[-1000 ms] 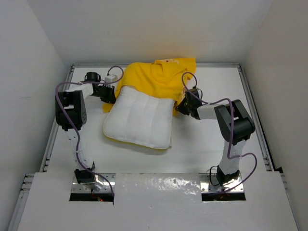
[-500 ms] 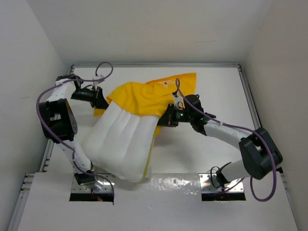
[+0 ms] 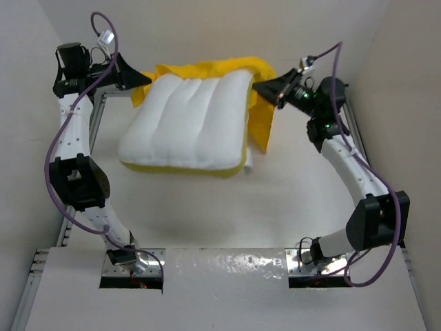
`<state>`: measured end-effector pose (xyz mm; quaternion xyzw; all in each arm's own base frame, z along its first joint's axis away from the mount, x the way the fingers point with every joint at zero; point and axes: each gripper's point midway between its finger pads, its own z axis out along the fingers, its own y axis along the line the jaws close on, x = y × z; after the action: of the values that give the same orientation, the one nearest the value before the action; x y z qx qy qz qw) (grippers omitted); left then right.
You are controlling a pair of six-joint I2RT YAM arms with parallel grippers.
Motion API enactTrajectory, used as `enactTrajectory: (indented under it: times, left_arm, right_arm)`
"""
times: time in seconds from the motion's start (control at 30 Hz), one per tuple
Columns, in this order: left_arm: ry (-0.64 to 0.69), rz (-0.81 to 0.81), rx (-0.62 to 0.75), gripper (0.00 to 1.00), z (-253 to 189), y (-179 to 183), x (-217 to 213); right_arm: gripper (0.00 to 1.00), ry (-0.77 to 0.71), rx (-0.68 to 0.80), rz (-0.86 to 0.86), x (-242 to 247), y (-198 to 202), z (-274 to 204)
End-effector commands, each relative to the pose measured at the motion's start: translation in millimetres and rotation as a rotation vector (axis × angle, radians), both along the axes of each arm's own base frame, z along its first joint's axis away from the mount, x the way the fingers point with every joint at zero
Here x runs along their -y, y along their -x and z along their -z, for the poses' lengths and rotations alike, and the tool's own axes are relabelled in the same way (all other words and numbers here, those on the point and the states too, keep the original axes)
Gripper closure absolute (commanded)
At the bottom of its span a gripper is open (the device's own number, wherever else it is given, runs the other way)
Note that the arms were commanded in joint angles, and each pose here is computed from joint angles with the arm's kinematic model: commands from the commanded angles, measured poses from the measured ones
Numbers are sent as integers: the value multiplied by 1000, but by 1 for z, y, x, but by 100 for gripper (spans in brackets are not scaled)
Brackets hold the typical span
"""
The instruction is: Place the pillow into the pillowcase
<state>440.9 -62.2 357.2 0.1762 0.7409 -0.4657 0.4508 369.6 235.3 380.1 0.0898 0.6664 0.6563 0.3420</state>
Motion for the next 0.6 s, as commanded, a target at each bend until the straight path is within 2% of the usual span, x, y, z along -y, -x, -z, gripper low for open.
enactTrajectory:
  times: [0.0, 0.1, 0.13, 0.17, 0.23, 0.27, 0.3, 0.33, 0.37, 0.4, 0.43, 0.47, 0.5, 0.53, 0.57]
  left_arm:
    - [237, -59, -7, 100, -93, -14, -8]
    - [210, -118, 108, 100, -128, -16, -9]
    - [213, -135, 65, 100, -124, -12, -7]
    - [209, -129, 53, 100, -121, -10, -3]
    - [224, -125, -1, 100, -112, -4, 2]
    - [264, -112, -44, 100, -119, 1, 8]
    - [284, -80, -29, 100, -132, 8, 13]
    - [274, -16, 109, 100, -160, 21, 19]
    - [324, 8, 83, 100, -177, 32, 23]
    - [310, 33, 171, 100, -193, 44, 27]
    - [270, 34, 213, 100, -191, 46, 26]
    - [243, 18, 199, 100, -178, 42, 24]
    - [269, -48, 28, 100, -152, 35, 21]
    - [292, -68, -27, 100, -142, 32, 17]
    - [328, -65, -75, 100, -136, 29, 16]
  right_arm:
    - [100, -179, 163, 104, 36, -18, -100]
    - [100, -215, 99, 88, 30, -20, -93]
    - [100, -228, 71, 72, 25, -15, -84]
    - [100, -230, -28, 58, 17, -12, -52]
    - [100, -221, -71, 79, 16, -6, -42]
    - [100, -218, -81, 87, 16, -7, -48]
    - [100, -217, -53, 89, 17, -8, -65]
    - [100, -215, 61, 84, 17, -9, -116]
    - [100, -181, 44, 95, 16, -15, -124]
    - [100, -145, 67, 91, 15, -15, -136]
    - [100, -102, 82, 89, 11, -10, -136]
    - [100, -109, 73, 83, 8, -1, -125]
    - [100, -152, 33, 138, 13, 0, -106]
    - [100, -243, -124, 143, 18, 12, -61]
    - [100, -315, -69, 139, 24, 16, -72]
